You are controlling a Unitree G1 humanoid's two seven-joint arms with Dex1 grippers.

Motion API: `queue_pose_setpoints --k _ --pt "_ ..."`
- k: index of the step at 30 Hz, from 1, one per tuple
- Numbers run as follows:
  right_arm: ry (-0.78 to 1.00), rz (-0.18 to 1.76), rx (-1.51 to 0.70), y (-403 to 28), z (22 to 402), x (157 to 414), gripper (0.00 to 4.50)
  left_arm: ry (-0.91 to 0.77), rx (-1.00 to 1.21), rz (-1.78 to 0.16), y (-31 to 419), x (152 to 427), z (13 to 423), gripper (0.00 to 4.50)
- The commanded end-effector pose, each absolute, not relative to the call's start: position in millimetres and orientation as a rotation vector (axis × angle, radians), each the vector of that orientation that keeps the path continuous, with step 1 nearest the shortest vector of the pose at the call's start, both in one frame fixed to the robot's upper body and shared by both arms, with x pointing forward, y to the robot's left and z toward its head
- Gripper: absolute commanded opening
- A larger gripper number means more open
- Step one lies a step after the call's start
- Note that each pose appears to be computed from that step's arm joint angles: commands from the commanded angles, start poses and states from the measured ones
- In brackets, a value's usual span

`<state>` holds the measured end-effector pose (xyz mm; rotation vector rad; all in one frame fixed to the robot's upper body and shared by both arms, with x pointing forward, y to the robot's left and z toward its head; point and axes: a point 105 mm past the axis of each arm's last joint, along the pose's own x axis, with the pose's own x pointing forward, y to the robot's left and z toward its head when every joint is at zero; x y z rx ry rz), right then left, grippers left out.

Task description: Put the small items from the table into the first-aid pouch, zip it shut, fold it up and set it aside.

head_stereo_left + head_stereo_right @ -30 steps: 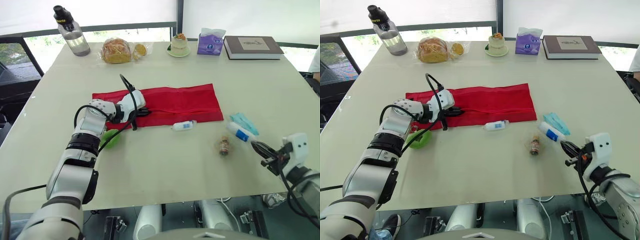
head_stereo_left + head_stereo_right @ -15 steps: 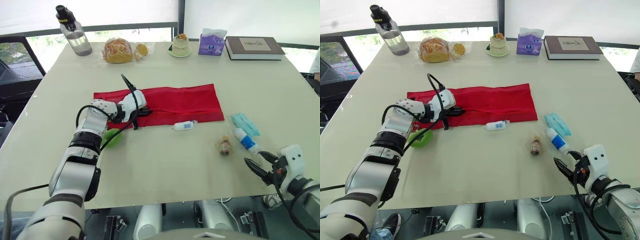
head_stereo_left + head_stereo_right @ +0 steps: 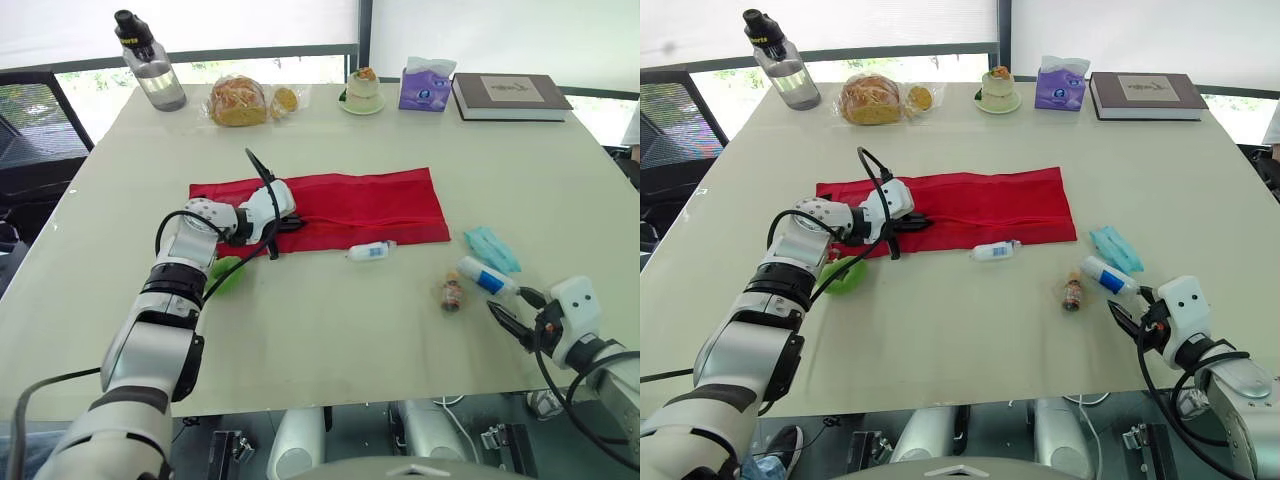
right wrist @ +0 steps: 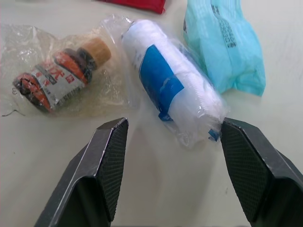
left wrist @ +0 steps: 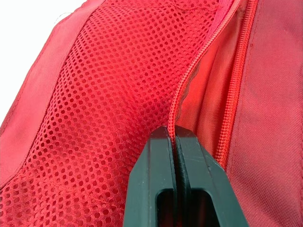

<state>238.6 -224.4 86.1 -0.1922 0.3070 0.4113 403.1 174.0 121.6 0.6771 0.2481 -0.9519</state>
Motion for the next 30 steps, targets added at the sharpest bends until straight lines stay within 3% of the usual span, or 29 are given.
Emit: queue_pose_setpoints --k 1,4,7,24,25,27,30 --pt "0.289 0.413 -0.258 -232 96 237 3.12 0.206 0.700 -0.951 170 407 134 0.00" --pt "0.356 0.539 -0.250 -231 107 217 3.12 0.209 0.706 -0.950 171 408 135 0.00" --pt "0.375 0.568 -0.277 -234 116 215 4.44 0.210 0.708 -0.952 170 408 135 0.00" --pt "0.406 0.590 -0.251 -227 101 260 4.44 0.185 0.711 -0.965 160 412 138 0.00" --pt "0.405 0.590 -0.255 -226 101 262 4.06 0.183 0.710 -0.965 160 412 138 0.00" --pt "0.400 0.582 -0.261 -225 102 265 3.75 0.182 0.709 -0.967 159 412 138 0.00" --pt "0.393 0.579 -0.259 -223 105 267 2.28 0.182 0.714 -0.968 157 412 137 0.00"
